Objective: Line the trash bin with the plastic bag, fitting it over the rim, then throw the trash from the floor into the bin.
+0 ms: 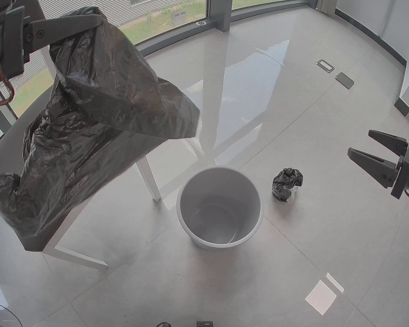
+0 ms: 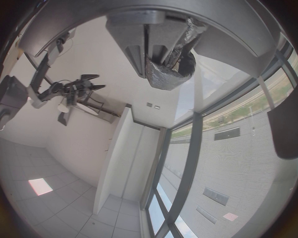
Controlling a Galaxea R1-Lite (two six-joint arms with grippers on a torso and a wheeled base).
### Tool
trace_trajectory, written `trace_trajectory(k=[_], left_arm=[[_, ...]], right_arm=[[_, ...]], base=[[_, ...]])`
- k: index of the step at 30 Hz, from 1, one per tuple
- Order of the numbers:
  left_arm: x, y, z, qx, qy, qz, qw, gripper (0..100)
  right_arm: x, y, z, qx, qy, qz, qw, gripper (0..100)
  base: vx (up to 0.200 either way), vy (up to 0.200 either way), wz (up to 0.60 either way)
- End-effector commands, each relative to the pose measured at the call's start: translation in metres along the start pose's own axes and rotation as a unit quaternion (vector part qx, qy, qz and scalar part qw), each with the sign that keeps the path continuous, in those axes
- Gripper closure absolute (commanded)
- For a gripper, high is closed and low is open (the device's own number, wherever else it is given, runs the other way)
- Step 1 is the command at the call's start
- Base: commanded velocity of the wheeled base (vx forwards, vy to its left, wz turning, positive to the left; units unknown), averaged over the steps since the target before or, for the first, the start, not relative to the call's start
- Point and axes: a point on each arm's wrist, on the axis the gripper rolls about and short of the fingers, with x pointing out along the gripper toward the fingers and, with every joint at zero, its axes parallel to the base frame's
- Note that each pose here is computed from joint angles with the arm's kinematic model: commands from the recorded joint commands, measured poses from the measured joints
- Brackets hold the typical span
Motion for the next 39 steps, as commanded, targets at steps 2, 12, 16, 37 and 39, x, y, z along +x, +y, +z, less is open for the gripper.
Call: trace_trajectory(k=[2, 12, 16, 37, 39], left_arm=[[-0.015, -0.008, 0.002, 0.003, -0.014, -0.04, 0.9991, 100], [-0.032, -0.019, -0.005, 0.006, -0.021, -0.181, 0.9832, 100], [-0.039, -0.022, -0.002, 0.01, -0.03, -0.212, 0.9769, 100], [-0.047, -0.026, 0.003, 0.032, -0.065, -0.304, 0.95, 100], [-0.045, -0.026, 0.002, 0.035, -0.071, -0.303, 0.9496, 100]], right_arm=[[0.023, -0.001, -0.011, 0.013, 0.014, 0.017, 0.9997, 0], [0.044, 0.007, -0.009, 0.114, 0.014, 0.049, 0.9922, 0], [0.056, 0.012, -0.006, 0.135, 0.004, 0.064, 0.9888, 0], [0.151, 0.059, -0.024, 0.217, 0.056, 0.158, 0.9617, 0], [0.147, 0.074, -0.031, 0.217, 0.074, 0.178, 0.9569, 0]], base=[[0.0, 0.0, 0.0], [0.0, 0.0, 0.0], [0.0, 0.0, 0.0], [0.0, 0.0, 0.0], [0.0, 0.0, 0.0]])
